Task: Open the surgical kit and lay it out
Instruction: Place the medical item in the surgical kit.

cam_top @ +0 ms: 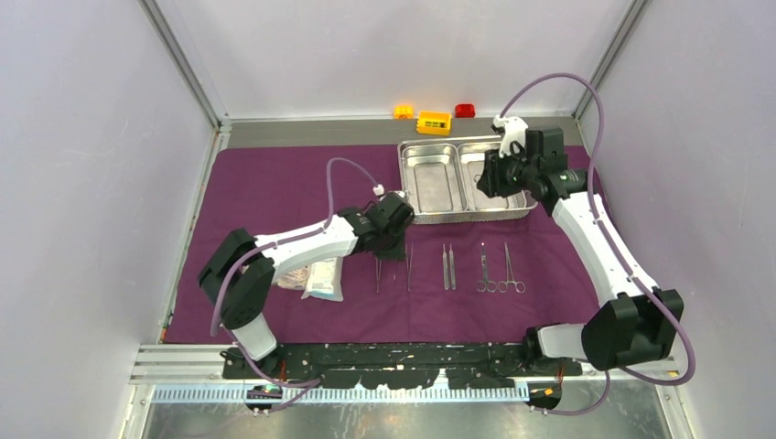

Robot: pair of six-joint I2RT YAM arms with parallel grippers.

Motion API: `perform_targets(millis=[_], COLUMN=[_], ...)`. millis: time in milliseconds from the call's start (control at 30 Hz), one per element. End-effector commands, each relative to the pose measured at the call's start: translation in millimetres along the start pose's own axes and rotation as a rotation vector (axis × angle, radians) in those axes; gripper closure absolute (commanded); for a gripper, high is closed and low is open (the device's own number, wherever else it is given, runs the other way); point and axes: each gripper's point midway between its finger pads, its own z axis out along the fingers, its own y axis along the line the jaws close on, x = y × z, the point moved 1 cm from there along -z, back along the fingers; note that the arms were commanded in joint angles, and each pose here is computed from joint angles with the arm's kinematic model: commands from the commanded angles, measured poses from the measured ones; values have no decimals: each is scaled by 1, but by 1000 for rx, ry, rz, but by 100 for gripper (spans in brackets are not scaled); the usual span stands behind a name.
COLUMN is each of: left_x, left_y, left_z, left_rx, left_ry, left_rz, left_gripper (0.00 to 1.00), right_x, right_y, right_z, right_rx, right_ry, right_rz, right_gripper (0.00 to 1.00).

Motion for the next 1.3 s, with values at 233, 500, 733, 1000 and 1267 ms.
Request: perform_targets(millis=[233, 500, 733, 1000, 1267], left_x=[-5, -3, 8, 16, 12], left_y=[14, 18, 22, 24, 23], left_z=[14, 17, 23, 30, 33], left_rx=[7, -9, -21, -24, -21], left_ry=[-70, -65, -29, -12, -32], left_rz=[-121, -127, -148, -155, -153], left_gripper=[95, 95, 96, 96, 96], right_x=[-5, -1, 4, 8, 9], right_y=[-17, -16, -18, -21, -21], right_z=[-21, -23, -23, -25, -26], right_rx=[63, 57, 60, 71, 68], right_ry=[-108, -101, -98, -95, -96], right_rz=[-24, -17, -12, -8, -4], right_gripper=[60, 60, 60, 60, 60])
